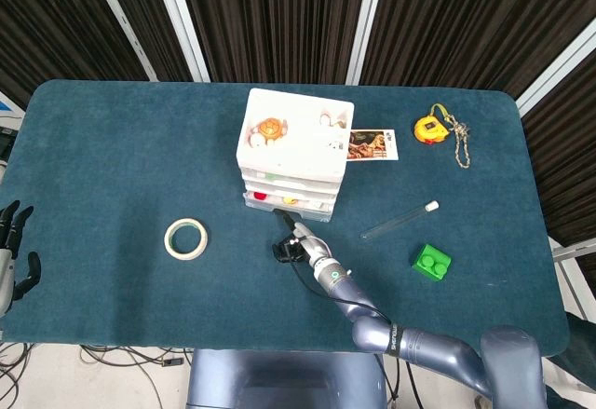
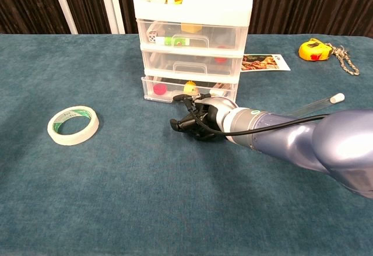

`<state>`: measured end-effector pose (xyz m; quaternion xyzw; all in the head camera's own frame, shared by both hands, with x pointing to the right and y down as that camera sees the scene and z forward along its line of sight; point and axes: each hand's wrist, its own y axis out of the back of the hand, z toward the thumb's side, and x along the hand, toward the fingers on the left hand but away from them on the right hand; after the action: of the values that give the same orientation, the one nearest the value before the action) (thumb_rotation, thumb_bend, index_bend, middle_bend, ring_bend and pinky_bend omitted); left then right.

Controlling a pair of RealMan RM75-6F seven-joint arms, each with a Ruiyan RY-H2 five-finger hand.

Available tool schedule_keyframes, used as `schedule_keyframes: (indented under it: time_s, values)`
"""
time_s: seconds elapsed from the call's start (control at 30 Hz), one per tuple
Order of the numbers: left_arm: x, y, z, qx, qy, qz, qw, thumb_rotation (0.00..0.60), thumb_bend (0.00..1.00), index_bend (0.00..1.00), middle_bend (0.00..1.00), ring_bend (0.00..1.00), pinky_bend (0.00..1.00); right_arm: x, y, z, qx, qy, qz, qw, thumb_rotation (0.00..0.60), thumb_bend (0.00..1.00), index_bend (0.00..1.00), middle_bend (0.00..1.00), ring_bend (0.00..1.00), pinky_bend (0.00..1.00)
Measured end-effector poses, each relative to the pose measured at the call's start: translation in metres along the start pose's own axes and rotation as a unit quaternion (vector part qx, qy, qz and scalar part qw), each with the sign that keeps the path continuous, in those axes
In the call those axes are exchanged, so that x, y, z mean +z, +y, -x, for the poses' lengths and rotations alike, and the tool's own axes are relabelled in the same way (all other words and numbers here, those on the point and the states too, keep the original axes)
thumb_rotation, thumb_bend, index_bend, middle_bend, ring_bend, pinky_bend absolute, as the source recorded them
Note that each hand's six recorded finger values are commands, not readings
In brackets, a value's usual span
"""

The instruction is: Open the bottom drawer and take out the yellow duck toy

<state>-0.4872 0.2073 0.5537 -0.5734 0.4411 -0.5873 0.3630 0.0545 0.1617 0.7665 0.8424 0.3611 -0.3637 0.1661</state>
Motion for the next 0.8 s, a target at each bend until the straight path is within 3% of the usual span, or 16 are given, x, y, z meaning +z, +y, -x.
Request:
schedule_keyframes:
  time_s: [0.4,0.6,0.8]
  values:
    - [0.001,0.0,0.0,-0.001,0.0,0.0,1.0,0.6,0.61,0.06,0.0,0.0,0.0,-0.004,0.004,-0.01,-0.003,-0.012,-0.025,0.9996,0.6,0.59,0.14,0.88,0.86,0.92]
    - [0.001,0.0,0.0,-0.002,-0.002,0.001,1.0,0.6,0.61,0.06,0.0,0.0,0.0,0.01,0.005,-0.026,-0.003,0.003,-0.038,0.9993,0.6,0.59,0.12,0.89,0.86,0.92]
    - [0.001,0.0,0.0,-0.003,-0.002,0.0,1.0,0.6,0.61,0.06,0.0,0.0,0.0,0.028,0.018,-0.042,-0.019,0.021,-0.084,0.9961,0.6,0.59,0.07,0.89,0.86,0.92]
